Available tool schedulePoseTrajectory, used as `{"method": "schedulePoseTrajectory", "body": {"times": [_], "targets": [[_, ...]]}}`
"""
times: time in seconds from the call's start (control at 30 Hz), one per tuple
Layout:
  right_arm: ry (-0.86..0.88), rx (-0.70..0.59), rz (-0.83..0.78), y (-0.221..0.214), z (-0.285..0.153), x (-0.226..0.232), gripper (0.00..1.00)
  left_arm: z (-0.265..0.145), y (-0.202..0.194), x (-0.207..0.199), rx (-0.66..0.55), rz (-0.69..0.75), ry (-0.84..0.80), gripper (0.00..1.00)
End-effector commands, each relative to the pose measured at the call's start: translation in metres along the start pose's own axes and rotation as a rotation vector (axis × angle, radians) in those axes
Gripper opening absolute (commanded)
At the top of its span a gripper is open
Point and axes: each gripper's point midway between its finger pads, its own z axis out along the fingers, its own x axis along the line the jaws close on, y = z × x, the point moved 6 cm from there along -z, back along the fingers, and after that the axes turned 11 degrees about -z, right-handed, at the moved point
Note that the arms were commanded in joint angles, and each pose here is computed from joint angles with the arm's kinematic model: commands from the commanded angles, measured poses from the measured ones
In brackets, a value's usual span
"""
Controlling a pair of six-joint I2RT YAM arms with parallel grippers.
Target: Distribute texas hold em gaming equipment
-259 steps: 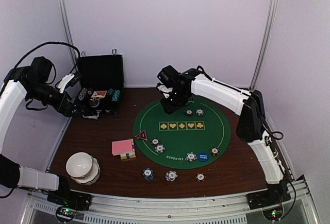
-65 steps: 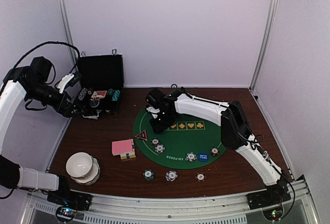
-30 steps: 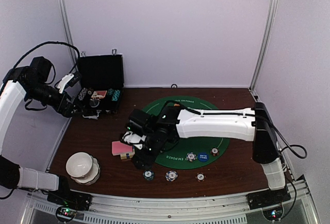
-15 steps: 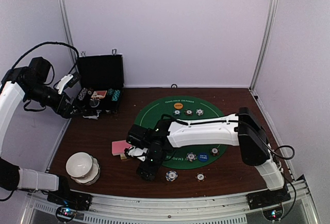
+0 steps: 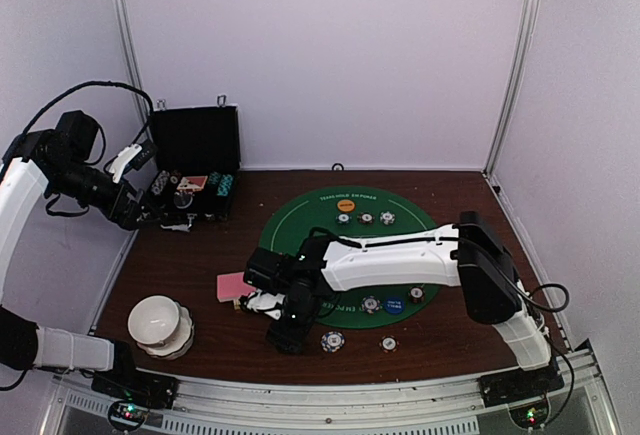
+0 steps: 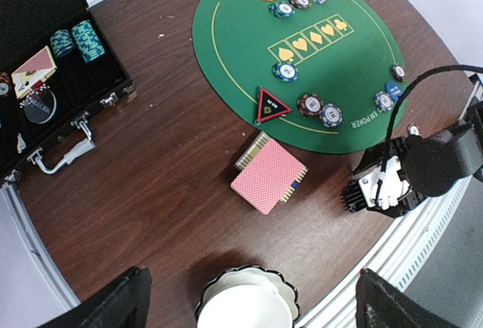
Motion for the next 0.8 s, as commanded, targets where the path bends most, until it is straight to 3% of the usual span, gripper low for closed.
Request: {"method": "schedulePoseTrajectory", "body": {"times": [0.0,0.77], "targets": [[-0.009,0.037,-0.015,-0.007,0.007,0.003,0.63,-0.008,0.006,-0.003,-0.034,0.019,0.003,0.98],[-0.024,-0.010,-0.017,0.003,-0.015,0.003,0.26,-0.009,0.004,-0.003,-0.036,0.023,0.010,0.98]]}}
